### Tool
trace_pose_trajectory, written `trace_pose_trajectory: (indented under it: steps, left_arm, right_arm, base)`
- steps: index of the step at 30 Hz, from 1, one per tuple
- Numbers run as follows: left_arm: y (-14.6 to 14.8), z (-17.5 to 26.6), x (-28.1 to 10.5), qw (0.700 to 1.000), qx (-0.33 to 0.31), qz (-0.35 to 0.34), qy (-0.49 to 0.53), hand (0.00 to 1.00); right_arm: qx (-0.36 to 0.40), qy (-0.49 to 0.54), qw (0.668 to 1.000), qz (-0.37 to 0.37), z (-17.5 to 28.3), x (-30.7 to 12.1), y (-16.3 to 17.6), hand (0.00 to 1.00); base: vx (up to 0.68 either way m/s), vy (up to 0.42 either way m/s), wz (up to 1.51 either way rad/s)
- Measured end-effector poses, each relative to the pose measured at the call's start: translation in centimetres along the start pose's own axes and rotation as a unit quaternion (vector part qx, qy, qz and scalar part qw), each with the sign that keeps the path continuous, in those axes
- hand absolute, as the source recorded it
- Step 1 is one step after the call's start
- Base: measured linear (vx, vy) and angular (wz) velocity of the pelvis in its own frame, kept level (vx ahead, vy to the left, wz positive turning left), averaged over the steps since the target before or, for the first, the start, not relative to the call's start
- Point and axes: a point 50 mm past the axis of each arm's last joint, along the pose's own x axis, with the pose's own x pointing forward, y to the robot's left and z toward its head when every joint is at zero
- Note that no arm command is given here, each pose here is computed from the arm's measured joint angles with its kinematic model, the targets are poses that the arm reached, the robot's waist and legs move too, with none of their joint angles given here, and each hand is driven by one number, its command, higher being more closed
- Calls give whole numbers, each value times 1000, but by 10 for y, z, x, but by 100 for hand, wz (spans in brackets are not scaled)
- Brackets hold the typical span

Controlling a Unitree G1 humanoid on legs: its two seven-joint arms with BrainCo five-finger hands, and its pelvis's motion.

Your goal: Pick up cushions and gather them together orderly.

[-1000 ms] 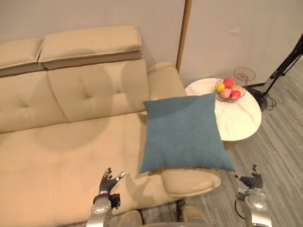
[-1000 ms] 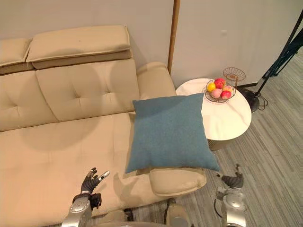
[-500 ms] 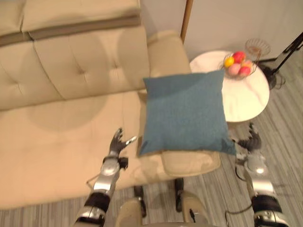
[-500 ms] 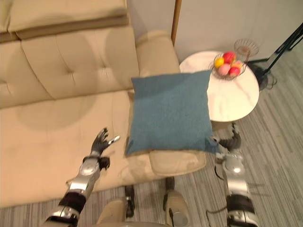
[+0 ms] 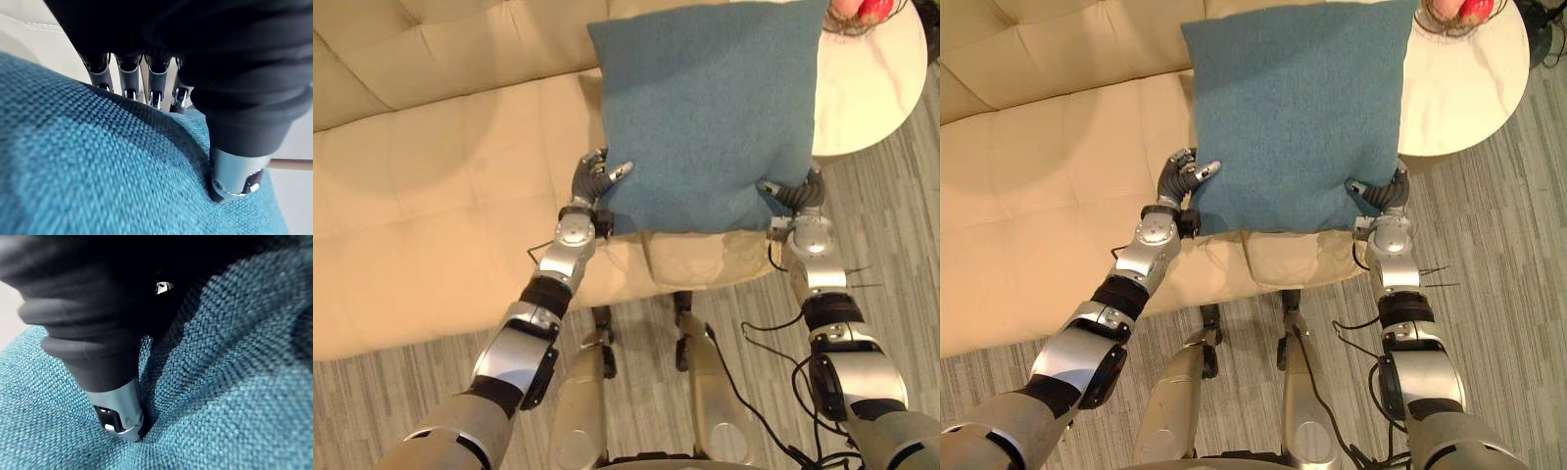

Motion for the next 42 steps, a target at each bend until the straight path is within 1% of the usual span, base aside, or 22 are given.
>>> trace_pose_trajectory:
  steps: [5,9,12,15,19,20,22,25,28,31,36,39,42]
  left_arm:
    - [-4,18,0,999,-20,-2,-40,100]
    - [-5,16,-20,997,-43,-10,-68,100]
    - [1,2,-43,996,-62,-3,-70,100]
    - [8,-25,-72,997,-73,7,-38,100]
    - [12,-68,-133,993,-106,45,33,100]
    - [12,-73,-142,992,-110,50,43,100]
    - [14,-84,-171,988,-123,67,73,100]
    - [20,-91,-197,985,-125,78,89,100]
    - [26,-96,-207,983,-124,85,102,100]
    - [33,-97,-210,983,-117,92,105,100]
    - [34,-96,-207,984,-117,93,100,100]
    - [36,-92,-205,984,-118,99,91,100]
    - [31,-88,-203,982,-135,107,83,100]
  right_arm:
    - [14,-56,998,24,13,-17,5,100]
    - [51,-42,997,42,-5,-47,13,100]
    - [84,-38,994,54,-12,-71,20,100]
    - [107,-41,991,75,-14,-96,27,100]
    - [127,-33,985,115,-25,-132,30,100]
    - [128,-31,984,120,-26,-137,30,100]
    - [136,-20,981,136,-34,-151,31,100]
    - [144,3,978,154,-44,-166,36,100]
    - [149,16,975,166,-49,-174,40,100]
    - [148,16,972,180,-49,-177,45,100]
    - [138,21,975,171,-52,-179,45,100]
    - [132,4,977,170,-47,-175,47,100]
    - [113,-7,980,161,-45,-171,43,100]
  base:
    - [34,-60,-3]
    - [78,-23,4]
    - [66,-1,11]
    - [88,18,19]
    - [113,28,22]
    - [151,31,29]
    - [125,52,21]
    - [43,45,5]
    - [-51,64,-5]
    - [-128,44,-3]
    - [-150,-56,47]
    - [-243,-239,93]
    - [-376,-276,112]
